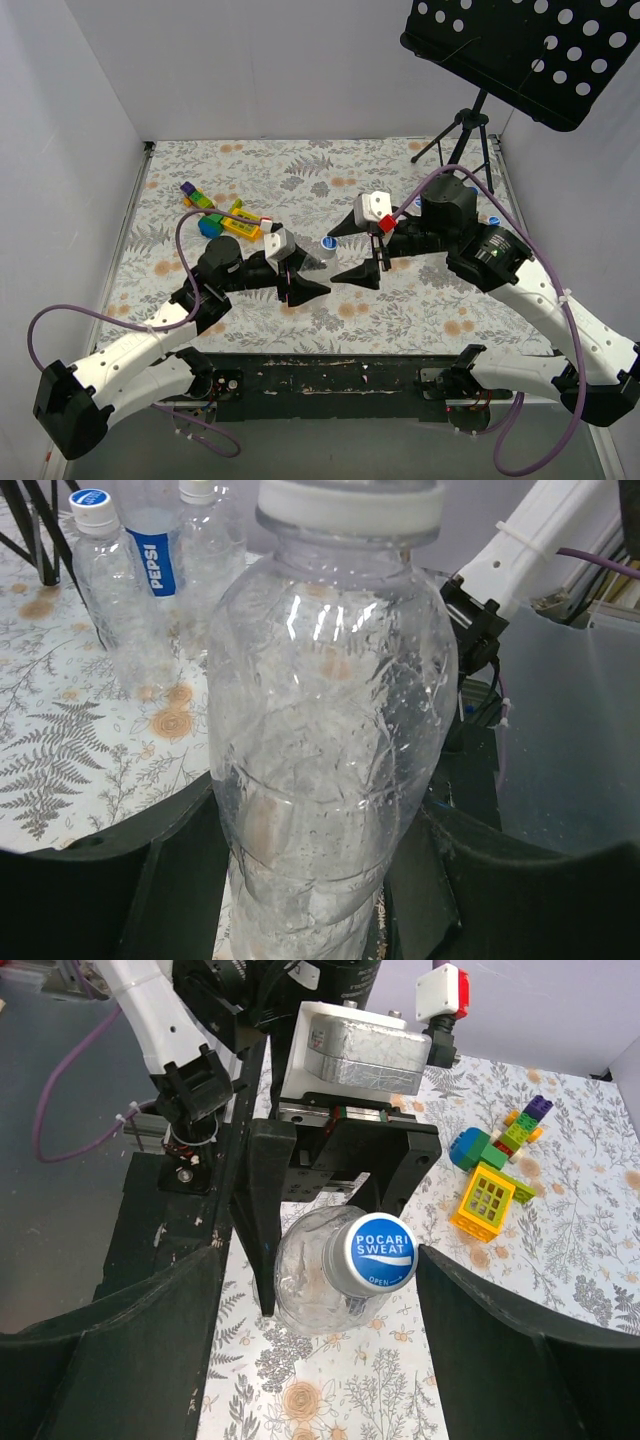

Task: Screw on the bottle caps
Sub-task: Screw the bottle cap onto the plastic bottle.

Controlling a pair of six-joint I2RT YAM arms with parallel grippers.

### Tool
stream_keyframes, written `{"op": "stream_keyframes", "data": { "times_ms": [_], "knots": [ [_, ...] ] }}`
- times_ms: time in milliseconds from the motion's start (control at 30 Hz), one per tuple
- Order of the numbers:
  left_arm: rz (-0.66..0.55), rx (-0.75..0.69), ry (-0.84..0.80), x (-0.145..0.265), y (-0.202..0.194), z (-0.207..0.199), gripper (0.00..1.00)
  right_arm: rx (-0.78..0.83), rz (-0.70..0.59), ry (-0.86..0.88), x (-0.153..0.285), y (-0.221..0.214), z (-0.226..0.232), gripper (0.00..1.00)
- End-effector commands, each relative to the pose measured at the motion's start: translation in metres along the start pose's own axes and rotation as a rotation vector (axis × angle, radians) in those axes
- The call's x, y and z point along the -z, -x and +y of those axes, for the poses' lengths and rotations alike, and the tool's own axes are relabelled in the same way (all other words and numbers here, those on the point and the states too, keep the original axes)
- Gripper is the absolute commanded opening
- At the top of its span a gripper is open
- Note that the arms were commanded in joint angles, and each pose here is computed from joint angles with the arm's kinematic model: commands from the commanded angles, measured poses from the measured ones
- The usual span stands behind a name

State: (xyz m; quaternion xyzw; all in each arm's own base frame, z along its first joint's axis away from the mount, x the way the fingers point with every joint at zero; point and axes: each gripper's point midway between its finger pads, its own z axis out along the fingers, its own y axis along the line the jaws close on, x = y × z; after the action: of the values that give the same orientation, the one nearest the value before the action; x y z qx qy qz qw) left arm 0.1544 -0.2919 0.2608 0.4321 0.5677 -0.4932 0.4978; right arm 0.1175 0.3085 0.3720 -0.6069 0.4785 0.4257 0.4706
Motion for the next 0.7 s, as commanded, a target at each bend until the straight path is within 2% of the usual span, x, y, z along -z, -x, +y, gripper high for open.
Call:
{"op": "stream_keyframes", "data": {
  "times_ms": [0, 133, 400, 500, 667],
  "knots": [
    [-0.079, 0.007, 0.159, 0.008, 0.022, 0.025, 0.22, -0.01, -0.047, 0.021, 0.004, 0.011, 0.009, 0.84],
    [-0.106, 0.038, 0.284, 0.016, 0.026, 0.048, 0.2, -0.022, -0.065, 0.038, 0.009, 0.014, 0.018, 0.84],
    [-0.122, 0.039, 0.353, 0.023, 0.029, 0.06, 0.17, -0.038, -0.104, 0.073, 0.014, 0.019, 0.03, 0.81],
    [-0.107, 0.02, 0.304, 0.02, 0.027, 0.053, 0.17, -0.023, -0.1, 0.029, 0.015, 0.019, 0.024, 0.8],
    [-0.088, -0.039, 0.115, 0.014, 0.026, 0.022, 0.18, -0.005, -0.087, -0.102, 0.019, 0.023, -0.003, 0.84]
  ]
}}
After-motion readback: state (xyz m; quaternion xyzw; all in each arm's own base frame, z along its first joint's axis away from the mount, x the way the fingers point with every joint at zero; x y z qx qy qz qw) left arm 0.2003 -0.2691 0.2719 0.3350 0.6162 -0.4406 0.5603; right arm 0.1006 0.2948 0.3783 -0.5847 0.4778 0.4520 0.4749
